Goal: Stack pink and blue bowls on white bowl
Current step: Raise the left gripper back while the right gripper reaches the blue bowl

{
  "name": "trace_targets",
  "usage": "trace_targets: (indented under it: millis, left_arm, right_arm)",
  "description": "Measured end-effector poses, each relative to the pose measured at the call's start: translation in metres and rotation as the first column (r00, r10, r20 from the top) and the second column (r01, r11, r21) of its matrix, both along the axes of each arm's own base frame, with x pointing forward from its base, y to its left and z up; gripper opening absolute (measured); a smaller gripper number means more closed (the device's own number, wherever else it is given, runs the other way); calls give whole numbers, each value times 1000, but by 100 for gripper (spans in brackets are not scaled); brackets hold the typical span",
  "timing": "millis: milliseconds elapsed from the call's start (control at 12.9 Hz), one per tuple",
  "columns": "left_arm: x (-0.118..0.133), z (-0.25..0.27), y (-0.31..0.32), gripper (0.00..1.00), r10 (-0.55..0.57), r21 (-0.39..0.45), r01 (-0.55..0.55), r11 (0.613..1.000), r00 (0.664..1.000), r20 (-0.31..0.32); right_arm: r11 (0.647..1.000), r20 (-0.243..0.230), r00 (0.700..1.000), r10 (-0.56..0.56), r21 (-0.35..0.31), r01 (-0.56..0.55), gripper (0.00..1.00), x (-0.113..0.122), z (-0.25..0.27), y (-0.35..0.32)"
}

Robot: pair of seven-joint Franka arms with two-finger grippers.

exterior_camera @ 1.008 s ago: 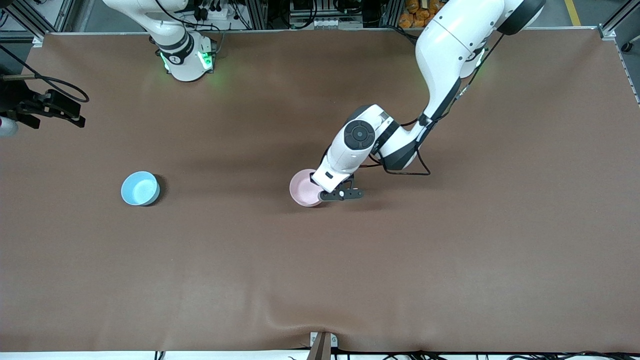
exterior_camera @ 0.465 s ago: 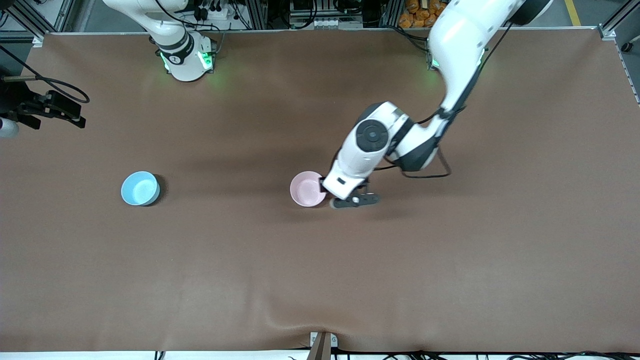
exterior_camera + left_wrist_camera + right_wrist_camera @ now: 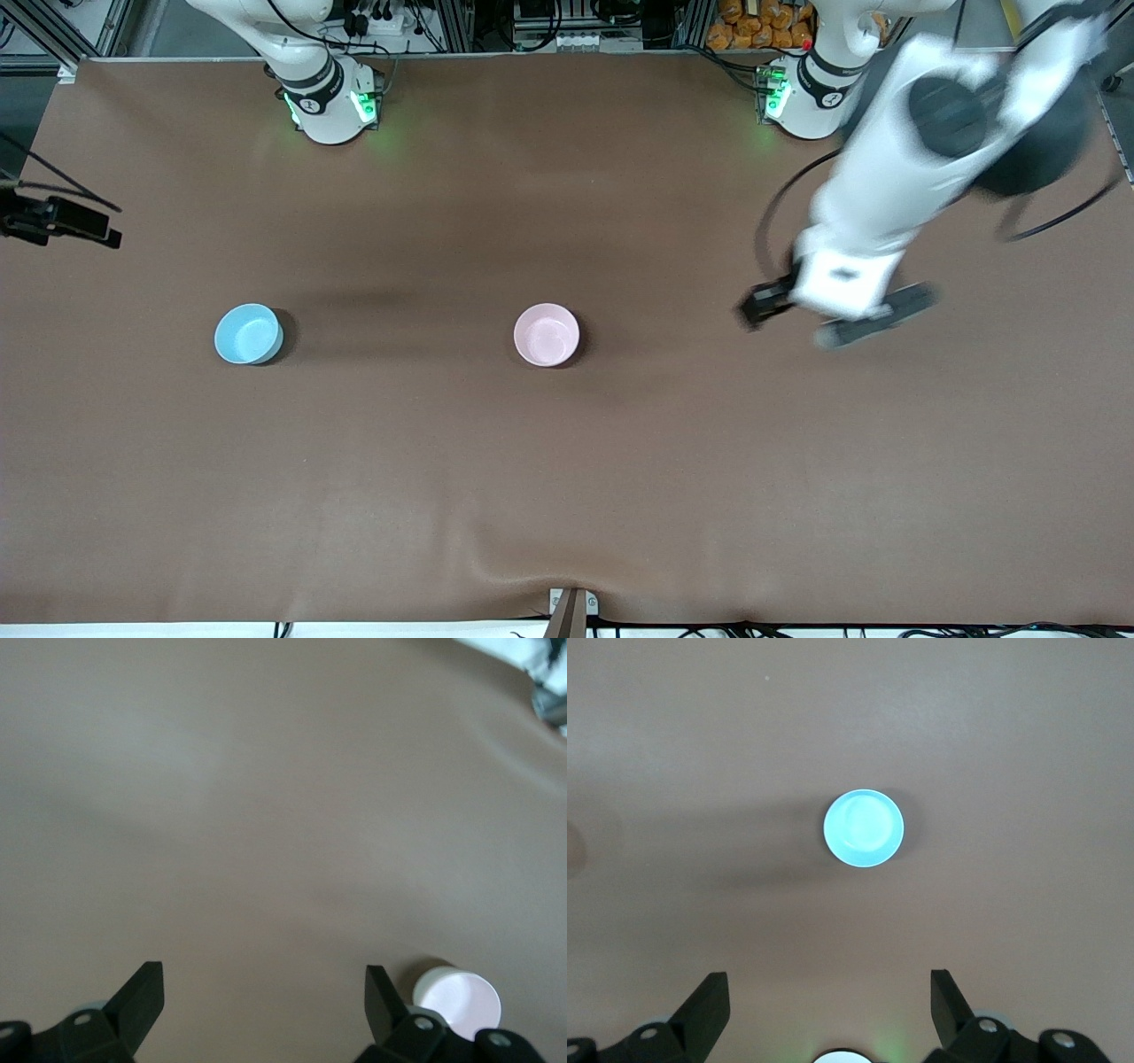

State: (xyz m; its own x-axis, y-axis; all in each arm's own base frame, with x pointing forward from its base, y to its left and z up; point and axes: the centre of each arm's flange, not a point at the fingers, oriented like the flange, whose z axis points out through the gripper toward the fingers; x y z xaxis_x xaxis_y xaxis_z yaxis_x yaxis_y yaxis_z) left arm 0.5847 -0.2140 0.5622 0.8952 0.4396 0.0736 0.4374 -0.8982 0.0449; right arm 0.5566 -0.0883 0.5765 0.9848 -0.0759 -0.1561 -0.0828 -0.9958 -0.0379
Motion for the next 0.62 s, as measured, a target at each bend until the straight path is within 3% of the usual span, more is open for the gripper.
trace_targets:
  millis: [155, 388, 620]
  left_arm:
    - [-4, 18, 37, 100, 27, 18, -27, 999, 1000, -1]
    - [-1, 27, 76, 100, -25, 35, 25, 999, 1000, -1]
    - [-5, 43, 118, 100, -66, 55, 66, 996, 998, -11]
  right_arm:
    - [1000, -13, 1000, -24, 1, 24, 100, 2, -34, -15]
    - [999, -14, 999, -32, 4, 32, 100, -2, -96, -37]
    - [1000, 28, 1000, 6, 3, -6, 100, -12, -159, -54]
